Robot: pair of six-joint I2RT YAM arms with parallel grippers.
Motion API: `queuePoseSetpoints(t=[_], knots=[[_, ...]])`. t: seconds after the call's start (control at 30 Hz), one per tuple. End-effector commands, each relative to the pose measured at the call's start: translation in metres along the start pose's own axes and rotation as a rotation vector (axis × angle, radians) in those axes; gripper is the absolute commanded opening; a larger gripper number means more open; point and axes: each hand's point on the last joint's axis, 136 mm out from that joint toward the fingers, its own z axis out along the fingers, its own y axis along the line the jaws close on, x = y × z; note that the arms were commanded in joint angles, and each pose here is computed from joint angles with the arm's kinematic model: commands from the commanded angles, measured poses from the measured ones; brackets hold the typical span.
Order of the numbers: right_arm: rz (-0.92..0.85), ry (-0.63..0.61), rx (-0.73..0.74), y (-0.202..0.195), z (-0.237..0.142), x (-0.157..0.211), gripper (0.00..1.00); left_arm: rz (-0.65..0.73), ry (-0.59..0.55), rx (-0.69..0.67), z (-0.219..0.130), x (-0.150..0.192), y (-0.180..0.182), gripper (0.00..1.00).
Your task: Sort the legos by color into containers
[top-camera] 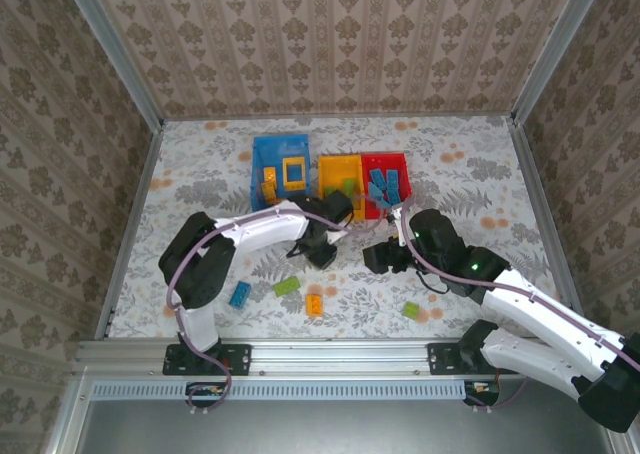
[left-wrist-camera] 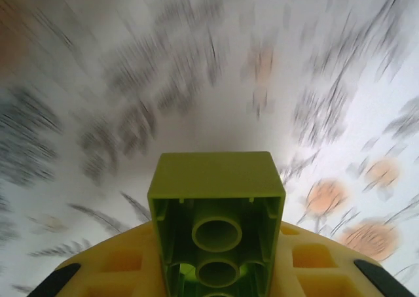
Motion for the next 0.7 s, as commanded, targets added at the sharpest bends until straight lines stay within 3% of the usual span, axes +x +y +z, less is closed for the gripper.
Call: queuePoseSetpoints(t=[0.0, 0.1, 0.23, 0.5, 0.67], knots=[[0.005, -0.048, 0.041, -0.003, -0.01, -0.014, 0.8, -0.151, -0.198, -0.021, -0.063, -0.054, 0.026, 0.25], [0.009, -0.088, 0.06, -0.006, -0.014, -0.022, 0.8, -0.269, -0.279, -0.019, -0.089, -0.09, 0.05, 0.24], [0.011, -0.111, 0.08, -0.007, -0.016, -0.032, 0.8, -0.373, -0.323, -0.039, -0.095, -0.125, 0.078, 0.24], [0.015, -0.125, 0.094, -0.008, -0.016, -0.044, 0.8, -0.521, -0.368, -0.034, -0.066, -0.189, 0.116, 0.26], [0.01, -0.122, 0.095, -0.008, -0.018, -0.044, 0.81, -0.576, -0.36, -0.057, -0.046, -0.202, 0.128, 0.26]])
